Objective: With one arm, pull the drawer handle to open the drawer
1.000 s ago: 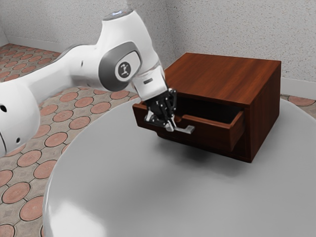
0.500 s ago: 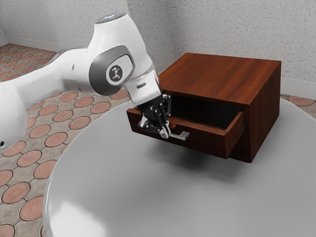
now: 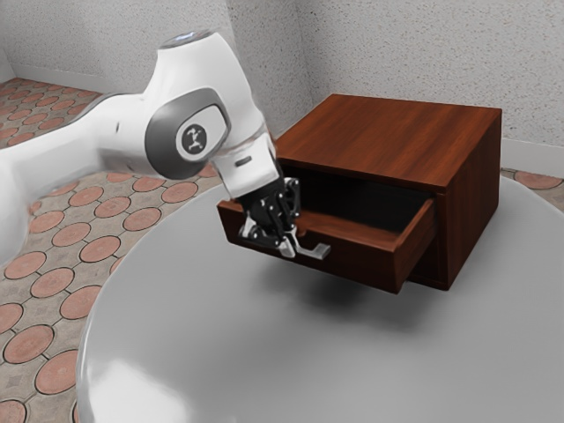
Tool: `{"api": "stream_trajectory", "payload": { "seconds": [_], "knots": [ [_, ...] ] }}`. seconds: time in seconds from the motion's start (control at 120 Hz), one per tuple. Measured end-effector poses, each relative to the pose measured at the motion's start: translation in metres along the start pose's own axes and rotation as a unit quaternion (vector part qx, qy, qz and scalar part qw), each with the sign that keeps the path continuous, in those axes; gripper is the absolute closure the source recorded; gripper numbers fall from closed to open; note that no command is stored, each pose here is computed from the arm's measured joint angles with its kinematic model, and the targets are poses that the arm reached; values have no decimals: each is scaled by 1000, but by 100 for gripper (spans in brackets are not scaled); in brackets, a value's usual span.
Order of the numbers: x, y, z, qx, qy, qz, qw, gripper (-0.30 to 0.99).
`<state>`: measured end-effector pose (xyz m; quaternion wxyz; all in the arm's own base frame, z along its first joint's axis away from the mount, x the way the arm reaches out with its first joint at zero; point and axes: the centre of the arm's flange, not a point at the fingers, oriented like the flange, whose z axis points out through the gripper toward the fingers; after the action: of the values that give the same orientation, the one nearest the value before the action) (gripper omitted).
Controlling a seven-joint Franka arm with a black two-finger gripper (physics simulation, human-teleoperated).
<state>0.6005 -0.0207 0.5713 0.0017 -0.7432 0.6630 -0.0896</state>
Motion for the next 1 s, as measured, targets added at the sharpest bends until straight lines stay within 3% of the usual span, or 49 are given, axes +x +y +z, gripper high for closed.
{"api": "stream_trajectory", "payload": {
  "seconds": [0.667,0.817,1.0],
  "knots": [
    [-2,27,-17,16,12,0,1000,73],
    [1,29,-36,32,15,4,999,58],
    [11,33,-72,64,23,16,998,29]
  ]
}}
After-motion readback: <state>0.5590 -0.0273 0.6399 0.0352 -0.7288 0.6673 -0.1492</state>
